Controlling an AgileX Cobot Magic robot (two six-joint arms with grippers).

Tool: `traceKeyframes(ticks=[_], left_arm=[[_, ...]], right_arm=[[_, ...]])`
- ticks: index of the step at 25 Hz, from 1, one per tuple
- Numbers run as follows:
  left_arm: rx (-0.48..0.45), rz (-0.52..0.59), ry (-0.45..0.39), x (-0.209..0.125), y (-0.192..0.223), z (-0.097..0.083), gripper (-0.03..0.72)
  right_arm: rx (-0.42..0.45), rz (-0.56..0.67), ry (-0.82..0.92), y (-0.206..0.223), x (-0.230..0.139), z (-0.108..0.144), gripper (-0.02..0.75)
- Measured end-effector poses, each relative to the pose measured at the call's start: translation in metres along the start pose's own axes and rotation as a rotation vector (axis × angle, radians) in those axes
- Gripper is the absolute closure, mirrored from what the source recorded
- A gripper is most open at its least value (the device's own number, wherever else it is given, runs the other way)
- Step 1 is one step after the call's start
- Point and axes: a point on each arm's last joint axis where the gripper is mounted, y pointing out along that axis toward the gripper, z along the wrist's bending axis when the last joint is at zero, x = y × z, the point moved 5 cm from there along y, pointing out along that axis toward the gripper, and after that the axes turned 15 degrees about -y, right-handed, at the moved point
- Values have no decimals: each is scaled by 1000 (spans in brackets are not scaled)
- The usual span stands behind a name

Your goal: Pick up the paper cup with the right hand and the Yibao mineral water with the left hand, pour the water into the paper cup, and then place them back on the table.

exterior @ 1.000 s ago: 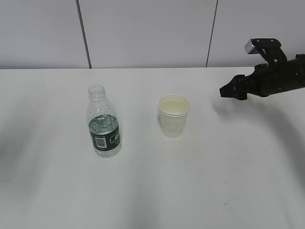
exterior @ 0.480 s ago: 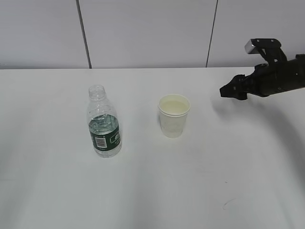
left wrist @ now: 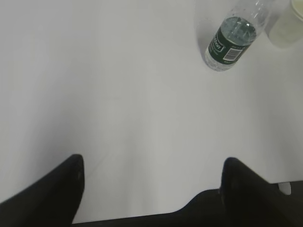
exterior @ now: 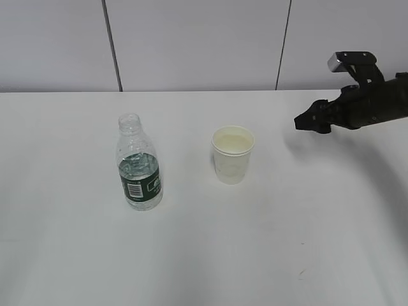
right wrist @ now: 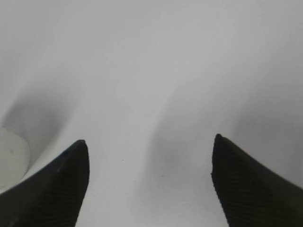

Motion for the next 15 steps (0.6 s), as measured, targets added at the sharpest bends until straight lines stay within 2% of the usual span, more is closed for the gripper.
traceKeyframes(ticks=[7,15], left_arm=[[-36,-86,2,-20,-3,8,144],[-63,-166,75,-24,-14,10,144]], right_arm=[[-11,2,2,0,0,-1,143],[-26,6,2,0,-1,-4,143]])
